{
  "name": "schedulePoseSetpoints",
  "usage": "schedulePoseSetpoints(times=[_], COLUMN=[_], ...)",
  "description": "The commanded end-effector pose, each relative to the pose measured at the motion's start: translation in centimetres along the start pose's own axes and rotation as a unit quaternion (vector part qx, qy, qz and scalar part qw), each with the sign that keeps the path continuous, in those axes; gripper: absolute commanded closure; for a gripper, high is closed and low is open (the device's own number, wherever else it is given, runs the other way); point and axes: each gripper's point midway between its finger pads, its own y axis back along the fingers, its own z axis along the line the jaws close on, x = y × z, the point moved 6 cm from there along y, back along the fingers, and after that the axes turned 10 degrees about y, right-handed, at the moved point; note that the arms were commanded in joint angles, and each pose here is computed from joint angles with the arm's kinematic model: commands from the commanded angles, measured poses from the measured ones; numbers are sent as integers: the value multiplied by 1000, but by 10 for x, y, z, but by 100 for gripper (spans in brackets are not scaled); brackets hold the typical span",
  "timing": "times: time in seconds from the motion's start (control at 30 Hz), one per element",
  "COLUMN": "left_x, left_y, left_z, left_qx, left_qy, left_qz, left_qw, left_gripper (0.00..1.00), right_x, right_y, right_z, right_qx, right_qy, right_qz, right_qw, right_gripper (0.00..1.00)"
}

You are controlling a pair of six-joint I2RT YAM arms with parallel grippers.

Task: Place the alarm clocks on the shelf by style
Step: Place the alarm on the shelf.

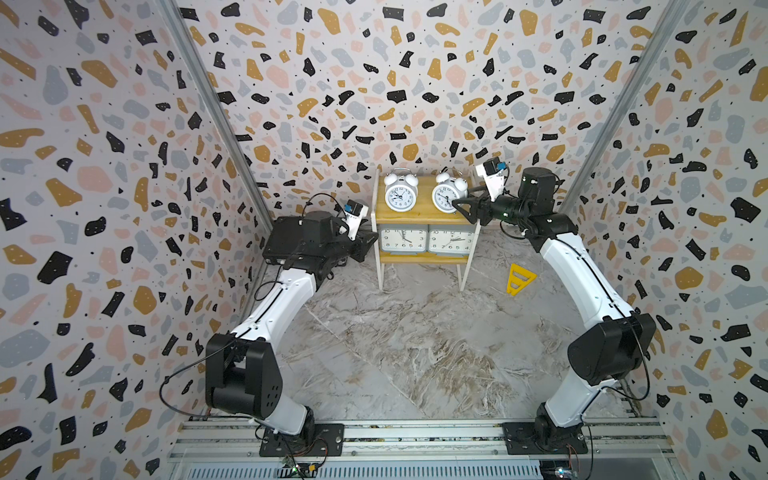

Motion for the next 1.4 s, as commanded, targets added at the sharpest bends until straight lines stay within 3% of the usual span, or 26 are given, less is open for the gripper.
schedulePoseSetpoints(times=[0.0, 1.37], left_x=[-15, -14], left_y=[4, 3], left_z=[-7, -7], left_qx=[17, 19], left_qy=[-18, -18], left_qz=[-25, -23], left_qw=[999, 999], left_gripper=[80, 80], right_x=[-23, -11], right_y=[16, 25], right_z=[4, -8], right_qx=[15, 98], right_qy=[30, 45], right_qz=[-25, 25], right_qw=[999, 994], right_gripper=[34, 29])
